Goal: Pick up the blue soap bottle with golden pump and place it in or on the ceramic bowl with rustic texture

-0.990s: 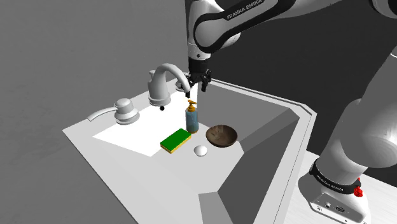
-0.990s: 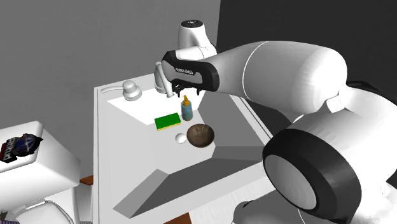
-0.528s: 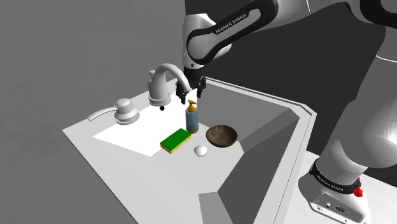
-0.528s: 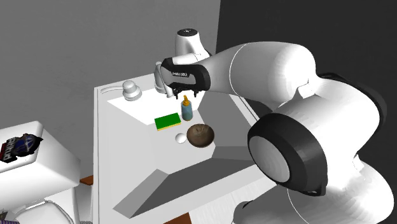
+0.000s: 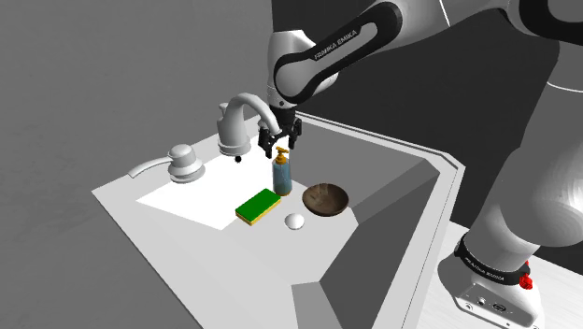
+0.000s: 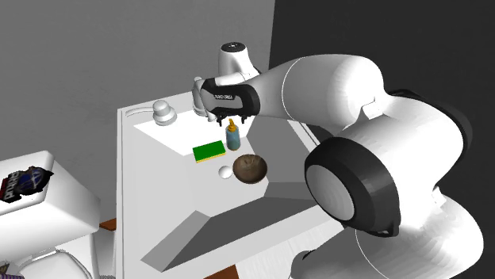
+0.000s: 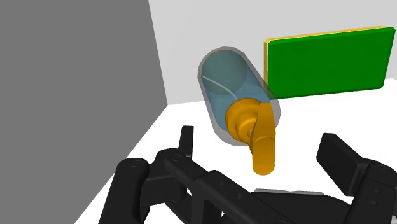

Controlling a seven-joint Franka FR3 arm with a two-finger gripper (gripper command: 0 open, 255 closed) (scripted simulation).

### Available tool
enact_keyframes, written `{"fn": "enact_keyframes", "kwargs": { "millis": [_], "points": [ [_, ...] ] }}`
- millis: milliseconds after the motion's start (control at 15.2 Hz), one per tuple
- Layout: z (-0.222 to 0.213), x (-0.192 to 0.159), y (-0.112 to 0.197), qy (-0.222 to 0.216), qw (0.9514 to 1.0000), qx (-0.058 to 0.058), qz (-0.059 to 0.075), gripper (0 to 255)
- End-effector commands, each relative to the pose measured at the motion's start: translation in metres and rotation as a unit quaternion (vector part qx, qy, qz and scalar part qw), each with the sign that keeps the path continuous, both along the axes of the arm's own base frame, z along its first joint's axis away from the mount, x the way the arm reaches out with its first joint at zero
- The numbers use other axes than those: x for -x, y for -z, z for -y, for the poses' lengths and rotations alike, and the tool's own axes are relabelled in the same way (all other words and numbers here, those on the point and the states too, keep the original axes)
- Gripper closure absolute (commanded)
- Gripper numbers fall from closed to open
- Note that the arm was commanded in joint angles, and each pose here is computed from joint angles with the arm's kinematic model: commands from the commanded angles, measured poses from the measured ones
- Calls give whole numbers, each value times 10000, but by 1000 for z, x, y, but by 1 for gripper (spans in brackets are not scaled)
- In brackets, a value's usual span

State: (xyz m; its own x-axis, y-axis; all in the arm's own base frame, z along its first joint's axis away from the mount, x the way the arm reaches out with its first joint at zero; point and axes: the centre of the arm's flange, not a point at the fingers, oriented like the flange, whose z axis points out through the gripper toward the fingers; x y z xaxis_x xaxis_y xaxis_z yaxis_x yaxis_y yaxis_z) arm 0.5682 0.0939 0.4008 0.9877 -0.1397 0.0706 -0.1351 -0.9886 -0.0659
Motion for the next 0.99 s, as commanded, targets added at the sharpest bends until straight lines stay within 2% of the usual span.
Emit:
{"fn": "enact_keyframes", "kwargs": {
  "millis": [0,66,132,726,924],
  "points": [
    [0,0,0,0,10000,0,0,0],
    [0,0,0,0,10000,0,0,0],
    [0,0,0,0,10000,0,0,255],
    [0,0,0,0,10000,0,0,255],
    [0,0,-16,0,10000,0,0,255]
  ]
}}
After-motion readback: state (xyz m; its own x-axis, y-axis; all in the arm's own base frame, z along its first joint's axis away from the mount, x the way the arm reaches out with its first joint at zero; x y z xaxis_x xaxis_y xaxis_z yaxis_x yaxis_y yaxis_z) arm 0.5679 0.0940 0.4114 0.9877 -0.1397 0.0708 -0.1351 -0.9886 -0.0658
